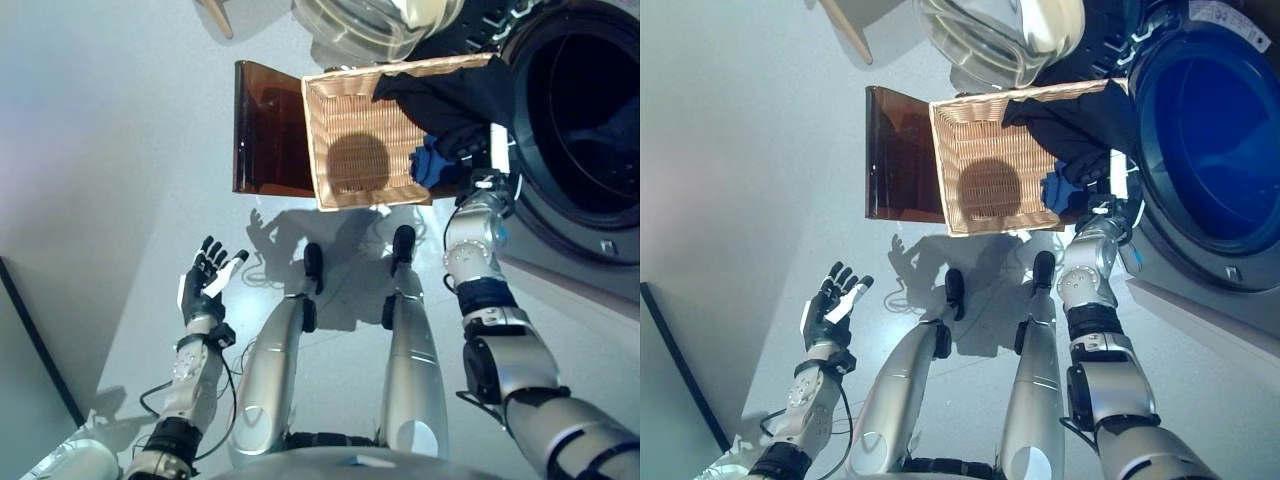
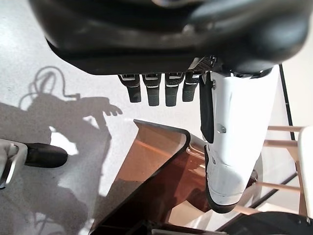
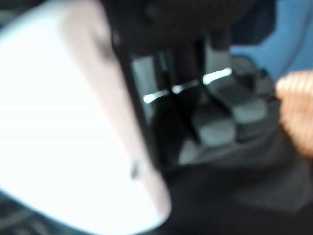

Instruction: Pick up the clothes and place them into the washing machine

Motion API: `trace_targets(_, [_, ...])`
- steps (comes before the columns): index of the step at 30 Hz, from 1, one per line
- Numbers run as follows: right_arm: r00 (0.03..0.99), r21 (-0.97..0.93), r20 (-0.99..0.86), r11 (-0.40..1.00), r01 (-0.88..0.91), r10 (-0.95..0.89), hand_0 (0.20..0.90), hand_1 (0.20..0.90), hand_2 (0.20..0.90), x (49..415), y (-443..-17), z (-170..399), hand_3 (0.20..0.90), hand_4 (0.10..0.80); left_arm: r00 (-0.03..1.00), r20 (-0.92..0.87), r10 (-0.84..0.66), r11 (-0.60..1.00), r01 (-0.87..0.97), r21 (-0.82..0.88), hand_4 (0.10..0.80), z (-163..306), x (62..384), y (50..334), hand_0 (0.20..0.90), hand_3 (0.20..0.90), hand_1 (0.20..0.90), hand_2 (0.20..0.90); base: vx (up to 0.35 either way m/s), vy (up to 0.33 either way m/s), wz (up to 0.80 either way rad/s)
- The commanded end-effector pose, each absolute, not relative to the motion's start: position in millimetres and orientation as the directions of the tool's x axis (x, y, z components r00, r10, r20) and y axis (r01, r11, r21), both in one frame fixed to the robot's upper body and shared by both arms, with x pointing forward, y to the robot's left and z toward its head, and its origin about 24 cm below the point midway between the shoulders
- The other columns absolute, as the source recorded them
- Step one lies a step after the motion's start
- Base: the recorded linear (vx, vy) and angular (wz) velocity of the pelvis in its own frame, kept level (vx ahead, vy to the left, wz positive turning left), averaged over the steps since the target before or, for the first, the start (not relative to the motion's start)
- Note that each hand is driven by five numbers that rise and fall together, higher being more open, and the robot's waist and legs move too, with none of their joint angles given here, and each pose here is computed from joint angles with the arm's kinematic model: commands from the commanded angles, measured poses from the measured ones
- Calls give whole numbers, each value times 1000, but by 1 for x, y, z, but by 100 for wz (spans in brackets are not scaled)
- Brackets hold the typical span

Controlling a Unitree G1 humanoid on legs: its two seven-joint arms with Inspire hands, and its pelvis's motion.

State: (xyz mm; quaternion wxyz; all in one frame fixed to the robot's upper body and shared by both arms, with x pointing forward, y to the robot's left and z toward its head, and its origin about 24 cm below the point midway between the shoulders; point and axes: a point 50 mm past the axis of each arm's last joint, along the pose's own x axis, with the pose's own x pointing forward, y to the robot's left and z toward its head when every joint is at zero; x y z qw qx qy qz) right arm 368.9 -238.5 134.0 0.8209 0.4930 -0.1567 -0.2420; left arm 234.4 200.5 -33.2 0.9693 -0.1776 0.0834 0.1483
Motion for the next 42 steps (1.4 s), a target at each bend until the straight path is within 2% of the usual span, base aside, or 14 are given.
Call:
trace_targets(1, [694,923,247,383,44,-676,200,200,200,348,-274,175,200,300,927,-259,270,885,-345,-312,800,-47,212,202,900,900,900,900,0,0,0])
trace_targets(9, [622,943,261,333,0,-738,200,200,200,337,-294,186,200,300,926,-283,249,889,-335,-313,800,-53,209,198,900,900,900,900,0,0,0])
trace_targets(16, [498,951,294,301,-69,-816,200,200,200,326,-329,222,200,300,919,-307,248,894,-340,-293,800,-58,205,201,900,900,900,900,0,0,0])
trace_targets(28, [357,983,184,165,-82,-916,200,200,200,309,-384,259,200,300,911,-335,240,905,-335,-262,800,-64,201,206,900,900,900,900,0,1,0])
trace_targets(35, [271,984,163,138,-109,-949,200,200,200,288,-410,307,200,300,911,-344,226,913,-321,-251,800,-65,198,207,900,900,900,900,0,0,0])
trace_targets(42, [233,991,124,107,-84,-965,200,200,200,278,-422,321,200,300,911,-351,216,918,-312,-246,800,-66,198,205,900,900,900,900,0,0,0])
